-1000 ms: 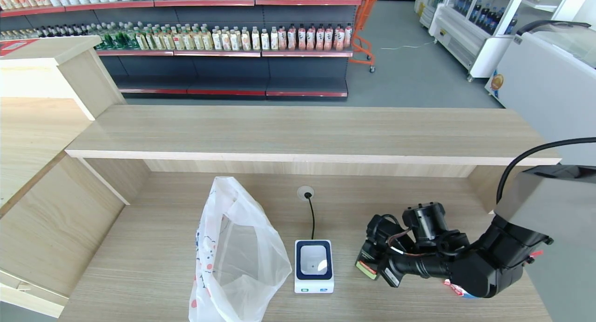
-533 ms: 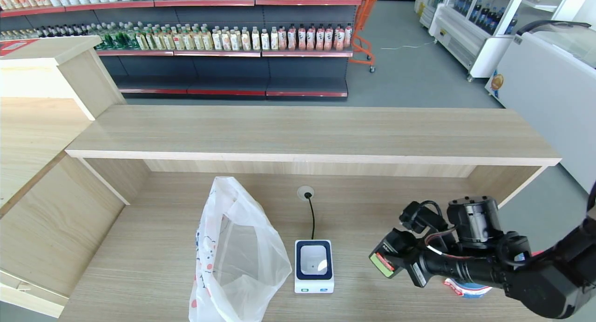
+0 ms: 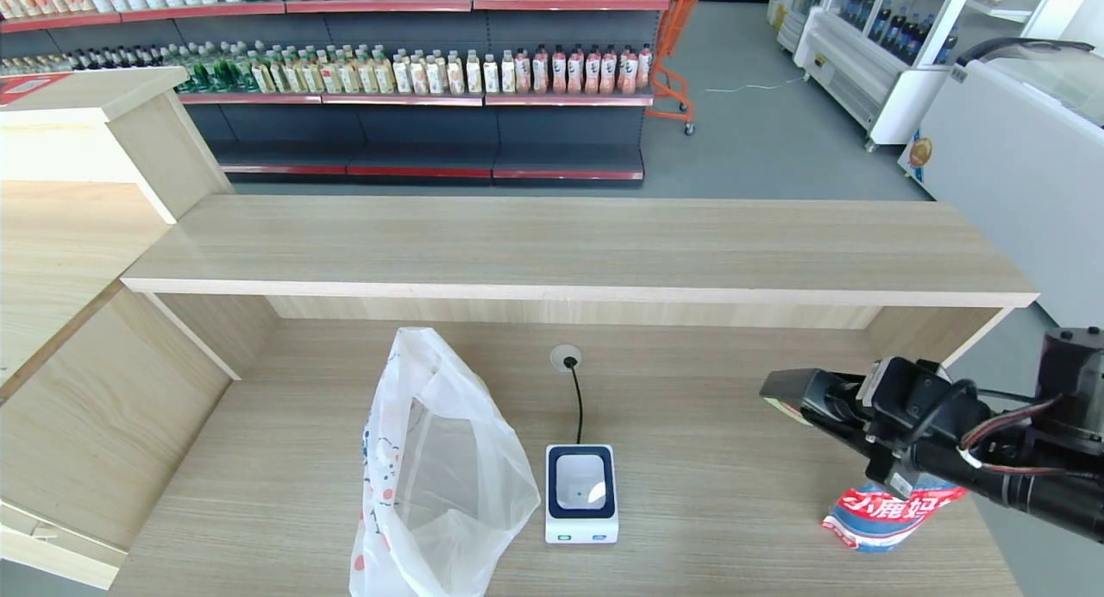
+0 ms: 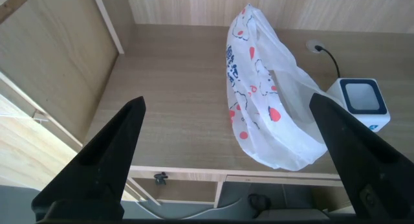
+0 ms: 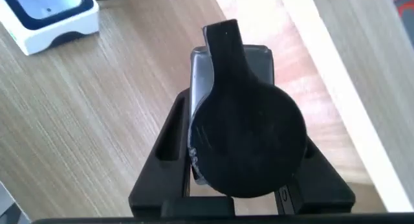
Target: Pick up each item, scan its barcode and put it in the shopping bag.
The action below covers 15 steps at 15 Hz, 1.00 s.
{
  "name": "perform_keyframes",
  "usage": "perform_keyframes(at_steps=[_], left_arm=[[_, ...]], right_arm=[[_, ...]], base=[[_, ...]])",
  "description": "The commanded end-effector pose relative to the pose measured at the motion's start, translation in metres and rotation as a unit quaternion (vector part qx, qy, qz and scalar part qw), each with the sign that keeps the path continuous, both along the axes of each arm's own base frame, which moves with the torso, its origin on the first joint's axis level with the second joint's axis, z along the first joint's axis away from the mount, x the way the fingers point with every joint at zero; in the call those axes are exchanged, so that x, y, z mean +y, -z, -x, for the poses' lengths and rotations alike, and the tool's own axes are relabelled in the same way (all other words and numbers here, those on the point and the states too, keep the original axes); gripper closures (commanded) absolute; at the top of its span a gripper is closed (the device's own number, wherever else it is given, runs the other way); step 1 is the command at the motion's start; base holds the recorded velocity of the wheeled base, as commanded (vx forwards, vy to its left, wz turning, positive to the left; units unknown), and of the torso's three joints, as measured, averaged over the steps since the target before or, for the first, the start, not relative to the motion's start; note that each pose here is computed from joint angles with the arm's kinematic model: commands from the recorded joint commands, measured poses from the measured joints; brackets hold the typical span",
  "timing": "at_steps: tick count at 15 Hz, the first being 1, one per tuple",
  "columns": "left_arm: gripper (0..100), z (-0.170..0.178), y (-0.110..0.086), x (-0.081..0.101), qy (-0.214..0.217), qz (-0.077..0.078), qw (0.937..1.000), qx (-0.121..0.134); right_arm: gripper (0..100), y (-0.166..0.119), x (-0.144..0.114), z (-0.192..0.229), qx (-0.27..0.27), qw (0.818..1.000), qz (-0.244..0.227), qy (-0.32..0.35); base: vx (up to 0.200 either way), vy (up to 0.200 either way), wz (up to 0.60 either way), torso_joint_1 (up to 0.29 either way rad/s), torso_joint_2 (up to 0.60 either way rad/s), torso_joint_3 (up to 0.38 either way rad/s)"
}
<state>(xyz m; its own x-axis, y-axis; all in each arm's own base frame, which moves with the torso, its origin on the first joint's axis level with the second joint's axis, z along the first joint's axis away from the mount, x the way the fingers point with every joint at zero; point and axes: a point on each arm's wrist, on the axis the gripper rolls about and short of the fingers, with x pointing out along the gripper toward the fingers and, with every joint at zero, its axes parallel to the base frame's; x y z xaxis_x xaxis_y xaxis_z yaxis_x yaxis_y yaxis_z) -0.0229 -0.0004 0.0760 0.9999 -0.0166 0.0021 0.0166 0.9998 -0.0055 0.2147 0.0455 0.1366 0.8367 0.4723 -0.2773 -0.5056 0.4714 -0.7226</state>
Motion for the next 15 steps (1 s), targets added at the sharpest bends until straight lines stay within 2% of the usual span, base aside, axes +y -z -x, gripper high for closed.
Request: perform_keyframes(at_steps=[1,2,3,4,5,6,7,9,11,13,14,15], left_arm=[[0,0.000,0.000,0.000,0.000,0.000,1.0000,0.000],[0,0.000,0.000,0.000,0.000,0.000,1.0000,0.000],[0,0.000,0.000,0.000,0.000,0.000,1.0000,0.000],[0,0.000,0.000,0.000,0.000,0.000,1.0000,0.000],[0,0.000,0.000,0.000,0.000,0.000,1.0000,0.000],[0,0.000,0.000,0.000,0.000,0.000,1.0000,0.000],[0,0.000,0.000,0.000,0.000,0.000,1.0000,0.000],[0,0.000,0.000,0.000,0.000,0.000,1.0000,0.000],[0,0.000,0.000,0.000,0.000,0.000,1.0000,0.000],[0,0.000,0.000,0.000,0.000,0.000,1.0000,0.000],[0,0.000,0.000,0.000,0.000,0.000,1.0000,0.000],[0,0.000,0.000,0.000,0.000,0.000,1.0000,0.000]], right_arm=[[100,-0.005,-0.006,0.001,-0.070,0.990,0.042,-0.119],[100,0.000,-0.006,0.000,-0.121,0.966,0.089,-0.212],[100,0.005,-0.004,0.001,-0.184,0.926,0.143,-0.297],[100,0.011,0.000,0.004,-0.248,0.877,0.189,-0.365],[100,0.013,0.003,0.006,-0.282,0.849,0.212,-0.395],[100,0.017,0.006,0.010,-0.350,0.787,0.274,-0.427],[100,0.020,0.007,0.010,-0.373,0.762,0.299,-0.437],[100,0.027,0.024,0.013,-0.436,0.687,0.336,-0.475],[100,0.020,0.042,0.018,-0.494,0.629,0.340,-0.494],[100,0.009,0.061,0.026,-0.542,0.583,0.330,-0.507],[100,0.005,0.069,0.030,-0.558,0.568,0.321,-0.514],[100,0.003,0.072,0.032,-0.564,0.562,0.316,-0.516]], base=[[0.000,0.000,0.00,0.000,0.00,0.000],[0.000,0.000,0.00,0.000,0.00,0.000],[0.000,0.000,0.00,0.000,0.00,0.000],[0.000,0.000,0.00,0.000,0.00,0.000],[0.000,0.000,0.00,0.000,0.00,0.000],[0.000,0.000,0.00,0.000,0.00,0.000],[0.000,0.000,0.00,0.000,0.00,0.000],[0.000,0.000,0.00,0.000,0.00,0.000],[0.000,0.000,0.00,0.000,0.00,0.000],[0.000,0.000,0.00,0.000,0.00,0.000],[0.000,0.000,0.00,0.000,0.00,0.000],[0.000,0.000,0.00,0.000,0.00,0.000]])
